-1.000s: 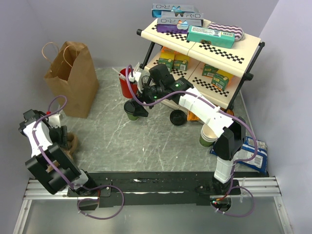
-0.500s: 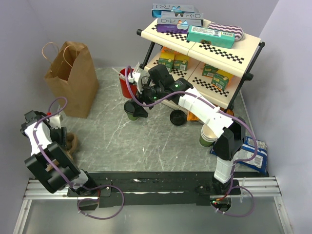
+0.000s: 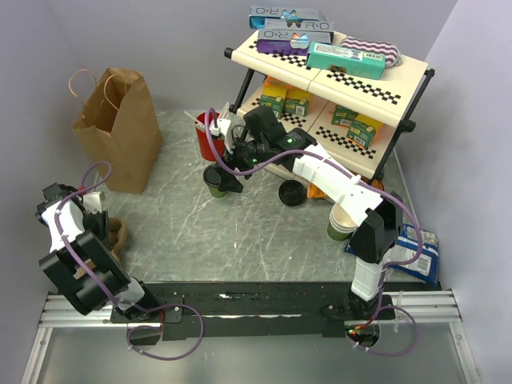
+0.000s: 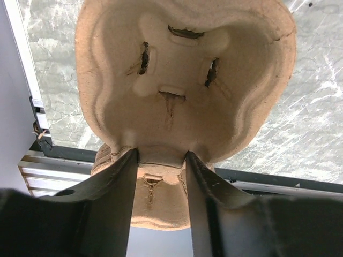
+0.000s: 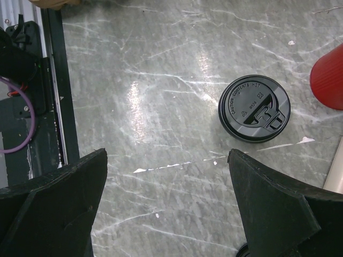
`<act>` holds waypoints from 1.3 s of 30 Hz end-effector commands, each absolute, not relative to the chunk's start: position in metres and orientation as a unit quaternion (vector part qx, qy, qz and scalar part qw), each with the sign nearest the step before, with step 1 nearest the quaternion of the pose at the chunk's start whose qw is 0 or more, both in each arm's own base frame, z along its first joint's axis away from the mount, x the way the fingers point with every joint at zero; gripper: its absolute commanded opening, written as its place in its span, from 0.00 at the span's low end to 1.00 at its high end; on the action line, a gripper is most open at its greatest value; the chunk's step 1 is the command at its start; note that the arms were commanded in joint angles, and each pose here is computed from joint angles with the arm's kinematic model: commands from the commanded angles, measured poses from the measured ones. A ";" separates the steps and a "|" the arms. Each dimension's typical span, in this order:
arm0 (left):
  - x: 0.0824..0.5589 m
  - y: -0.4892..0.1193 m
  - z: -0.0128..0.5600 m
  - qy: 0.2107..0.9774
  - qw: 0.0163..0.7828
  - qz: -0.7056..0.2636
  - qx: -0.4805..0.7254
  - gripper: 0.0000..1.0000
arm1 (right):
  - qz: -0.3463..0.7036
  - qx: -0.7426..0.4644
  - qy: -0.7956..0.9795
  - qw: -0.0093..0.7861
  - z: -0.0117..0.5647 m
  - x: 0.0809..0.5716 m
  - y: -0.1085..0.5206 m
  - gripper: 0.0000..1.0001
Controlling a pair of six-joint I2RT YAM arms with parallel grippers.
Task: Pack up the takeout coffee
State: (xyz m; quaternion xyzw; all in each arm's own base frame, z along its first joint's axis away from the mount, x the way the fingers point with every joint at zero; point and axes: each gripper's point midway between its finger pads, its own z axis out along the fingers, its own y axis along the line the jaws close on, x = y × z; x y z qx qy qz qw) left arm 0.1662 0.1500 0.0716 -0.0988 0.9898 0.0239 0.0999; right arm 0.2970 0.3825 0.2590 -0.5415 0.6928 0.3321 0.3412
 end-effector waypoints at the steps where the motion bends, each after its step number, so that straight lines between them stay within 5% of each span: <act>1: 0.169 0.150 0.078 0.988 0.106 0.027 -0.107 0.41 | 0.336 -0.549 0.683 0.347 0.263 0.292 0.386 1.00; 8: 0.166 0.148 0.102 0.988 0.111 0.030 -0.103 0.23 | 0.336 -0.548 0.682 0.347 0.263 0.293 0.388 1.00; 12: 0.166 0.146 0.111 0.989 0.109 0.019 -0.100 0.01 | 0.340 -0.548 0.681 0.348 0.265 0.293 0.389 1.00; 18: 0.171 0.172 0.120 0.988 0.106 0.080 -0.077 0.01 | 0.341 -0.548 0.680 0.347 0.265 0.293 0.390 1.00; 20: 0.177 0.129 0.127 0.990 0.125 -0.050 -0.049 0.01 | 0.341 -0.549 0.680 0.348 0.265 0.292 0.390 1.00; 23: 0.175 0.120 0.130 0.990 0.093 -0.096 -0.054 0.01 | 0.341 -0.549 0.680 0.346 0.263 0.291 0.390 1.00; 27: 0.168 0.176 0.118 0.992 0.070 0.067 -0.086 0.01 | 0.338 -0.549 0.680 0.348 0.263 0.292 0.389 1.00; 29: 0.169 0.142 0.134 0.994 0.092 -0.022 -0.060 0.01 | 0.335 -0.550 0.681 0.349 0.263 0.292 0.389 1.00; 32: 0.178 0.170 0.146 0.990 0.094 0.083 -0.067 0.01 | 0.336 -0.551 0.682 0.344 0.259 0.291 0.389 1.00; 35: 0.198 0.123 0.176 0.984 0.159 -0.076 -0.031 0.01 | 0.342 -0.548 0.684 0.338 0.256 0.290 0.391 1.00; 37: 0.195 0.170 0.156 0.984 0.122 0.100 -0.078 0.01 | 0.346 -0.548 0.682 0.338 0.258 0.291 0.393 1.00; 39: 0.196 0.131 0.153 0.991 0.129 -0.017 -0.011 0.01 | 0.347 -0.548 0.682 0.339 0.259 0.293 0.395 1.00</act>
